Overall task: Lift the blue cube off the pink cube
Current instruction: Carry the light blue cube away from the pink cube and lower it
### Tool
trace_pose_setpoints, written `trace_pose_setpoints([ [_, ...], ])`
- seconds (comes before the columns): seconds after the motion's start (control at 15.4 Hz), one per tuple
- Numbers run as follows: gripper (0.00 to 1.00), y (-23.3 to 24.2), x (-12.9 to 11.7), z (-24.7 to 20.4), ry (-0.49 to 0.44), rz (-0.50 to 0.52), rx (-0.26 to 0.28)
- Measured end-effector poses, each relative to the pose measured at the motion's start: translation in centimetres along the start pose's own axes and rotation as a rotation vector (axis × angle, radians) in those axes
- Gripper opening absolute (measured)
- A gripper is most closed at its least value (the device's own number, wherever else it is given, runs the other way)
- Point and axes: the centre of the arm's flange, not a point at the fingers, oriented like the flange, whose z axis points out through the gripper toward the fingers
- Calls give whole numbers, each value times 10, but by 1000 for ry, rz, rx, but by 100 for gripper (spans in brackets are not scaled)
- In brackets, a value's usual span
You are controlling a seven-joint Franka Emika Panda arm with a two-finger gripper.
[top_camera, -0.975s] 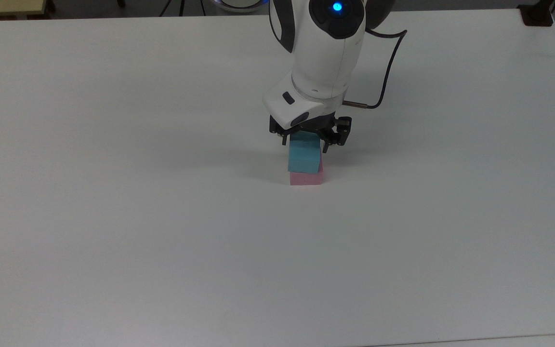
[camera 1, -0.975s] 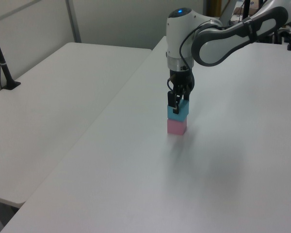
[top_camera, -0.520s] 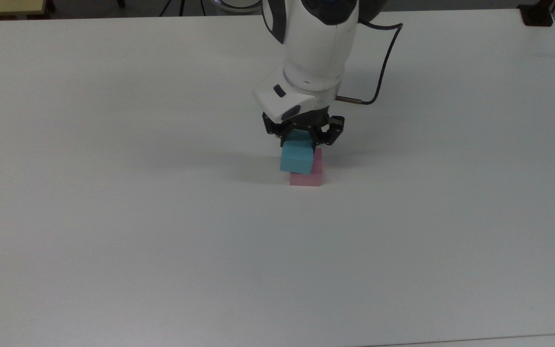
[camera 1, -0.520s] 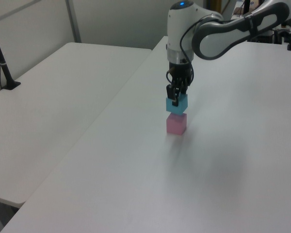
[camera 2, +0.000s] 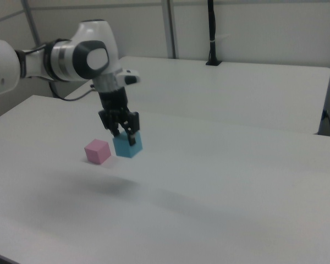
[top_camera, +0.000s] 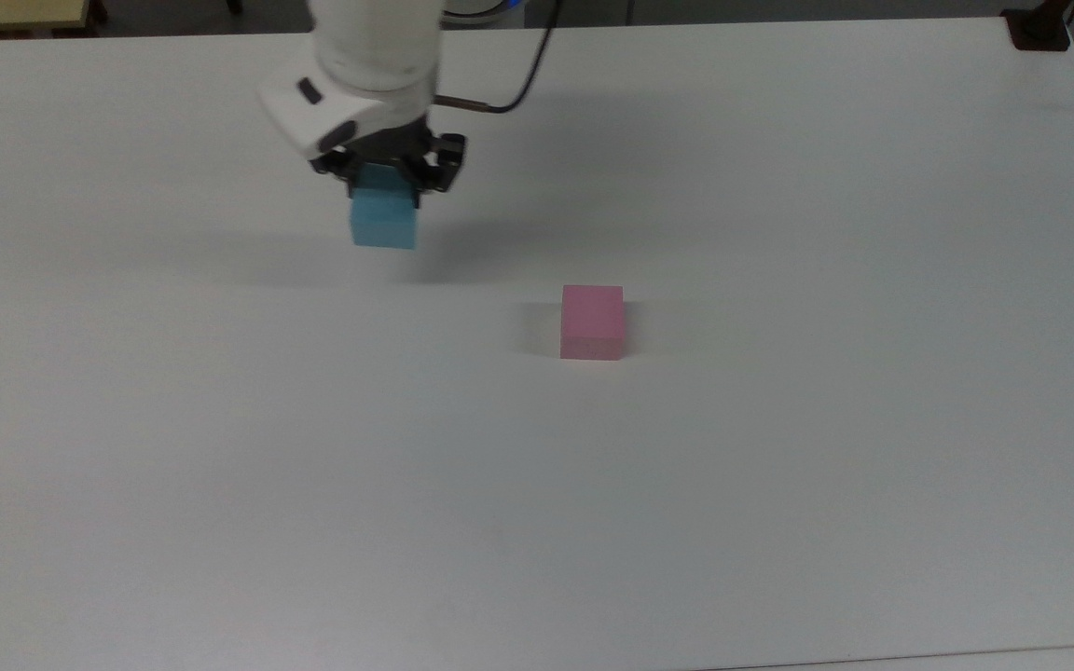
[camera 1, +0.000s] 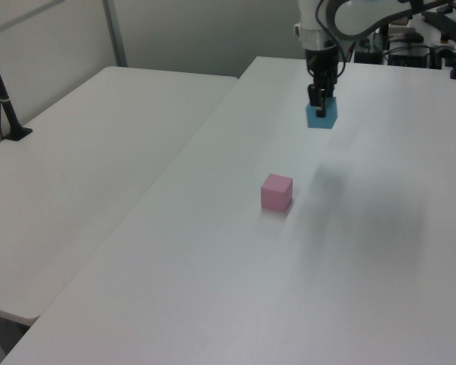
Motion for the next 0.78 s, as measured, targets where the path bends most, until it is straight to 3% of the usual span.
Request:
trace_pose_setpoints([
  [0.2,60,47,-8,26,-41,-5,-7],
  [0.39,60,81,-9,54,-2,-6,-2],
  [0.52,60,92,-10,84,41,-2,2],
  [0.78,60,92,-8,117,22,-19,7],
])
